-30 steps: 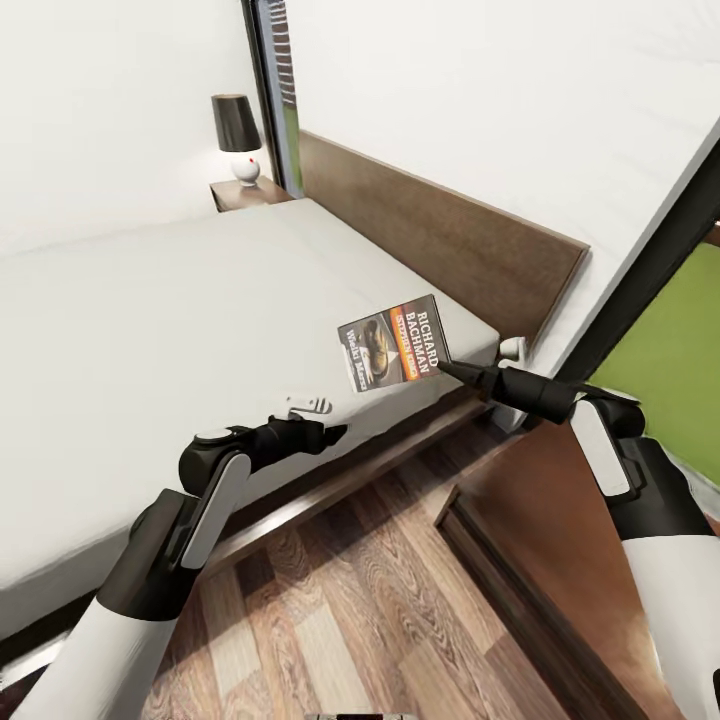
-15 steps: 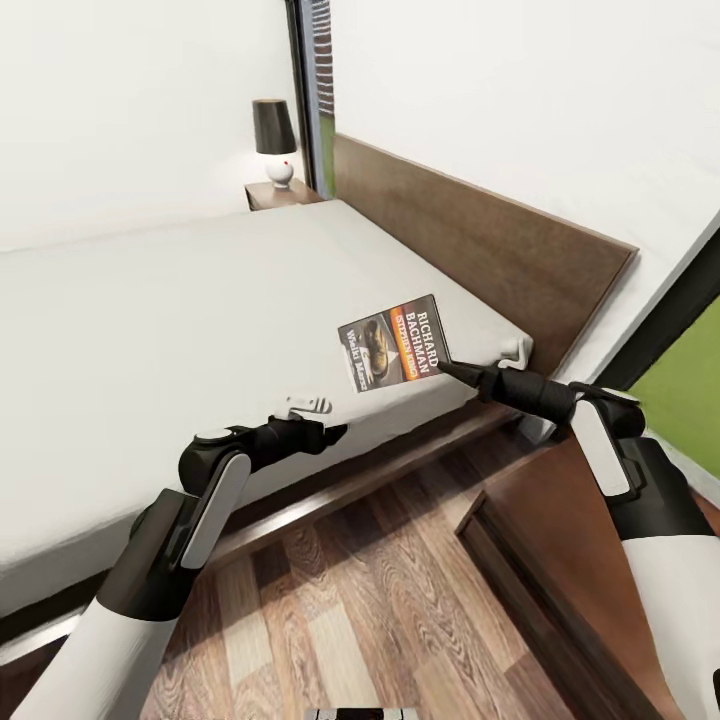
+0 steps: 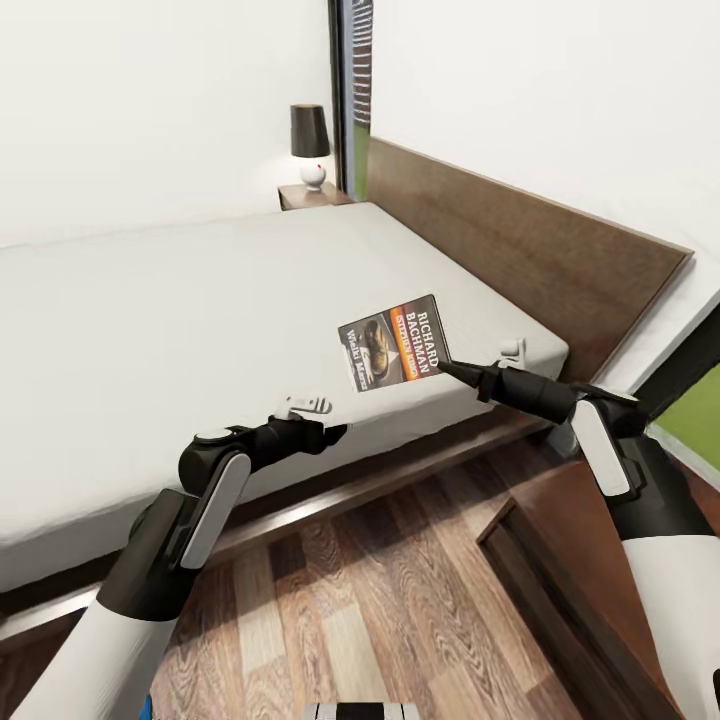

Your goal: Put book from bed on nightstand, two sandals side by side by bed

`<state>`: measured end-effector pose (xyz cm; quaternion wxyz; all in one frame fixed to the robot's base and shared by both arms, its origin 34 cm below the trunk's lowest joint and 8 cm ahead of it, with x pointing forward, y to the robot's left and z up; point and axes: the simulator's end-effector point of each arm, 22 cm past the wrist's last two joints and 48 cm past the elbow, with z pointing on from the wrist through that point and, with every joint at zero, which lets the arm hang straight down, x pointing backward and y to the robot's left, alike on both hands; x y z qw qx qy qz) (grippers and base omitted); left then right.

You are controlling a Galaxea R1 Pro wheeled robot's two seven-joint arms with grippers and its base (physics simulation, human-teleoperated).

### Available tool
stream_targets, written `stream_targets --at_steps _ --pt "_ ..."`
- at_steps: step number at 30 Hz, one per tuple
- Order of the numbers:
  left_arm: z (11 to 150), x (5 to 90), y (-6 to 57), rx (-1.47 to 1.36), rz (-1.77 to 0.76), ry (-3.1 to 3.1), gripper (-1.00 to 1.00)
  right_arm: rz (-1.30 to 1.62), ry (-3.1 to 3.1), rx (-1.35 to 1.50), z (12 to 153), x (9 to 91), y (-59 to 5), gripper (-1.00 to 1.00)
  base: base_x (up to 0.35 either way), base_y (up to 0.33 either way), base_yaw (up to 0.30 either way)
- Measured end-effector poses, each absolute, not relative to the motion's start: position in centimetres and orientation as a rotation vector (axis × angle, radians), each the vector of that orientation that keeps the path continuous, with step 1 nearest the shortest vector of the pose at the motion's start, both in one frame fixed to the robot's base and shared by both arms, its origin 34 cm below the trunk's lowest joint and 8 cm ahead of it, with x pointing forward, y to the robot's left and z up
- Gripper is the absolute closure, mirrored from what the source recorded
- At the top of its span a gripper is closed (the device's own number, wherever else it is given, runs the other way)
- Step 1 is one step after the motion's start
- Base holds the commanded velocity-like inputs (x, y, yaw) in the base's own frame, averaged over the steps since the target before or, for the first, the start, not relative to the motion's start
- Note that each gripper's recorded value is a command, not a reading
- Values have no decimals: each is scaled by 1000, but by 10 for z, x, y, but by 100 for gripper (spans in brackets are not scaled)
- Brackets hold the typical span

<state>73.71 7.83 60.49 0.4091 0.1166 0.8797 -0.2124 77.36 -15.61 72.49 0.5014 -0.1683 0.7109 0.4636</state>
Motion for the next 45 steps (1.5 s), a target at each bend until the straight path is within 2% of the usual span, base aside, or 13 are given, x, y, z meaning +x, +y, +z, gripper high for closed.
stream_targets --at_steps 17,34,45 --pt "581 727 79 299 -528 2195 -100 1114 1699 -416 702 761 -156 100 0 19 183" --pt "557 716 79 303 -524 2173 -100 1106 1679 -427 678 748 -156 100 -35 221 172" --pt "536 718 78 296 -534 2202 -100 1118 1705 -411 657 753 -156 100 -6 29 166"
